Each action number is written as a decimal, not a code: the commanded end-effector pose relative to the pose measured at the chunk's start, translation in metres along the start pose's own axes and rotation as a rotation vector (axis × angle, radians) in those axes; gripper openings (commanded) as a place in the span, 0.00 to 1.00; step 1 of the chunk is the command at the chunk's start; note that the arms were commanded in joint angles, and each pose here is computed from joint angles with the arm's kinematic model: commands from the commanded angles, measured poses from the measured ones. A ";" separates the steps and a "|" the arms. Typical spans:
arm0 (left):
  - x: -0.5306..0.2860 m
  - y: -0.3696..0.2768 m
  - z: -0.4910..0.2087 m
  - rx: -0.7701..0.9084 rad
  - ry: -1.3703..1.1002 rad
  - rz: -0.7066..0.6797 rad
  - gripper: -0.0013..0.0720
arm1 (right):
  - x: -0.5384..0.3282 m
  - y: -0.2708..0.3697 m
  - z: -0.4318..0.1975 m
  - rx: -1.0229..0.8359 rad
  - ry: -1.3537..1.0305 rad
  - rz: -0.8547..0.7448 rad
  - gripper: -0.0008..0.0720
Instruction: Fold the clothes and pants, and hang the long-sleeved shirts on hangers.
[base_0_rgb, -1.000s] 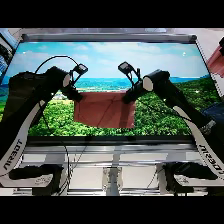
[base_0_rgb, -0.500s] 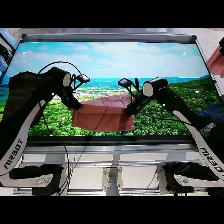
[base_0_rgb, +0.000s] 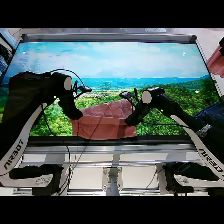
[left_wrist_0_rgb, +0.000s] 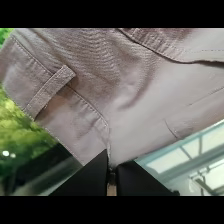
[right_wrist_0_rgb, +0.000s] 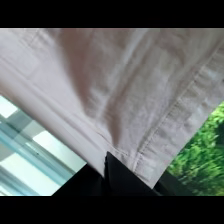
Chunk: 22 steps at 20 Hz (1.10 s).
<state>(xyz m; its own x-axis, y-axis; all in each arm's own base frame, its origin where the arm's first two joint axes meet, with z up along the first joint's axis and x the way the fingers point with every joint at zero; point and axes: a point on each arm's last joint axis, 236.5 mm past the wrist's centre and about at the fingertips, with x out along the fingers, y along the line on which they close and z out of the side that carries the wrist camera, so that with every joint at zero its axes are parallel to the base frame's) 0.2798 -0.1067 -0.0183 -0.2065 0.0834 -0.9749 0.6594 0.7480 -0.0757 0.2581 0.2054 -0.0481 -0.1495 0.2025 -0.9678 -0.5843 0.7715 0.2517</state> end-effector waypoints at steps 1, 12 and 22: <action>0.010 -0.013 -0.021 0.003 0.091 -0.053 0.29 | 0.001 0.017 -0.009 0.022 0.036 0.075 0.05; -0.021 -0.023 -0.034 -0.002 0.005 -0.080 0.37 | -0.022 0.044 -0.054 -0.022 0.206 0.174 0.62; -0.062 0.053 -0.095 -0.501 -0.435 -0.016 0.91 | -0.144 -0.071 -0.044 0.234 -0.373 -0.027 0.96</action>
<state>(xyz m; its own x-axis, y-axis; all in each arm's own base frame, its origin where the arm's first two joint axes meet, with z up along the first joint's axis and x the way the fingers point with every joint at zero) 0.2657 -0.0325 0.0537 0.0502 -0.1026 -0.9935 0.3467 0.9346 -0.0791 0.2679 0.1398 0.0593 0.0617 0.3558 -0.9325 -0.4926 0.8235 0.2816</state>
